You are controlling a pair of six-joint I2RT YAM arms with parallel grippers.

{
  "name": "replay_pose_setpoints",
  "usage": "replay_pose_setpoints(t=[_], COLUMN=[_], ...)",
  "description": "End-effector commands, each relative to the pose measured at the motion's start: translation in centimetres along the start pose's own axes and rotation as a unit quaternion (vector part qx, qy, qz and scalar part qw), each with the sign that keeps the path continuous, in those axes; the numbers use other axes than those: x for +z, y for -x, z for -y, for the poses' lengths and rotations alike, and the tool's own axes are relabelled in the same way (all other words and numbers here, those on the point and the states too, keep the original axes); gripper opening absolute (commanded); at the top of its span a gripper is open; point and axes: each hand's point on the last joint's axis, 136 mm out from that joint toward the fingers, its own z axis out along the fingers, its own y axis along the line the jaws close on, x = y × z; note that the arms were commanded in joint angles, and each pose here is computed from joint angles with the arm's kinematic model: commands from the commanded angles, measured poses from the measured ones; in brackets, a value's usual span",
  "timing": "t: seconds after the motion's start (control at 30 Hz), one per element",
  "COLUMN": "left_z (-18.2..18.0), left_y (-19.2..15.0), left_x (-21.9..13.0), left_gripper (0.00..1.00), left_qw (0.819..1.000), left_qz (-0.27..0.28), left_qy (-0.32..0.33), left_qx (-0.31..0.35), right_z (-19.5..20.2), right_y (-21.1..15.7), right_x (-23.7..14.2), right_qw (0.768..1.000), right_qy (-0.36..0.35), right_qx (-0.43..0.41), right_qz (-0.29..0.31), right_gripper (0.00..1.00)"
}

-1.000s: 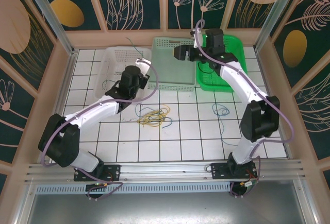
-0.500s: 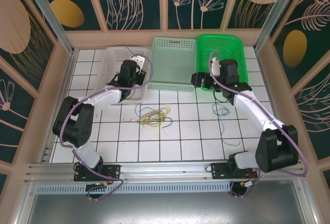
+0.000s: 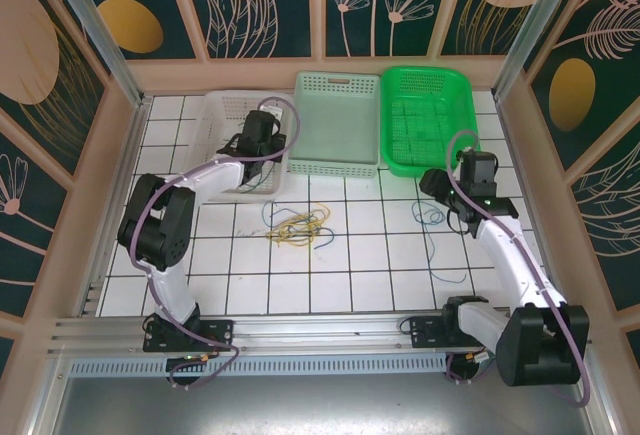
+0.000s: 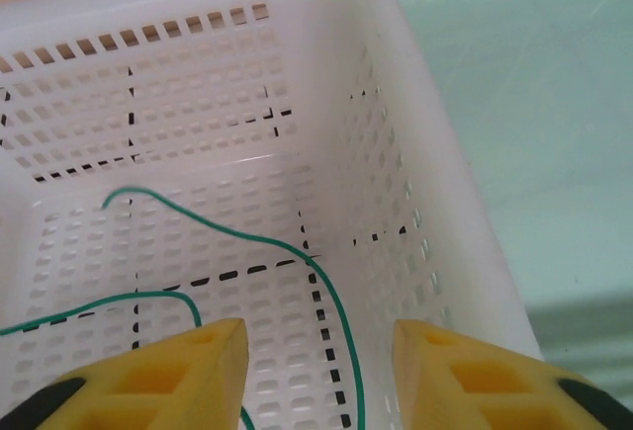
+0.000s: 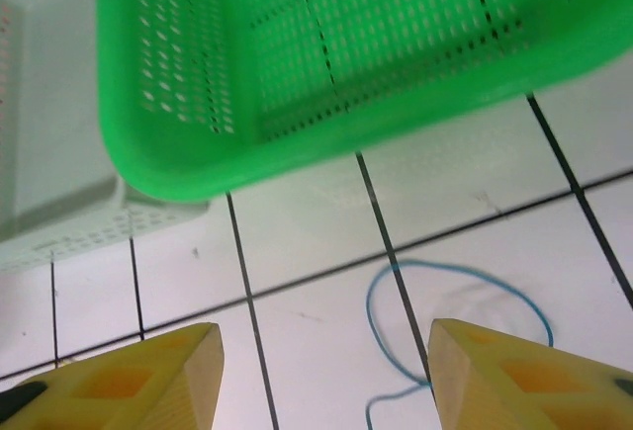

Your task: Untangle the cables

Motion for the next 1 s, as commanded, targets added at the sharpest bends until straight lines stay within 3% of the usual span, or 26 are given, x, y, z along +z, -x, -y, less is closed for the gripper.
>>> replay_pose_setpoints(t=[0.0,0.07,0.23,0.47,0.73,0.83,0.9,0.97], left_z=[0.1,0.3,0.7,-0.1,0.5,0.7,0.8,0.9], left_y=[0.4,1.3,3.7,5.4,5.5,5.3,5.3,4.9], left_x=[-0.1,-0.9,-3.4,-7.4,-9.2,-9.6,-9.9,-10.0], left_gripper=[0.54,0.69,0.82,0.9,0.94,0.94,0.94,0.95], left_qw=[1.0,0.999,0.997,0.992,0.988,0.985,0.984,0.983], left_qz=[-0.002,0.014,0.052,0.093,0.106,0.112,0.115,0.115], left_qy=[-0.009,-0.018,-0.045,-0.049,-0.08,-0.09,-0.096,-0.101], left_qx=[-0.019,-0.028,-0.044,-0.067,-0.084,-0.094,-0.099,-0.104], right_z=[-0.3,-0.8,0.2,1.3,2.1,1.8,2.0,1.8], right_y=[-3.5,-5.0,-7.6,-9.5,-10.4,-10.6,-10.5,-9.9], right_x=[0.1,0.1,0.2,1.5,2.6,2.9,3.1,3.2], right_qw=[0.998,0.995,0.992,0.984,0.974,0.974,0.974,0.975], right_qy=[0.021,0.025,-0.011,-0.05,-0.094,-0.086,-0.093,-0.096], right_qx=[-0.003,-0.015,-0.026,-0.027,-0.058,-0.064,-0.066,-0.072], right_qz=[-0.065,-0.092,-0.123,-0.168,-0.196,-0.198,-0.197,-0.187], right_gripper=[0.57,0.59,0.61,0.6,0.56,0.47,0.32,0.09])
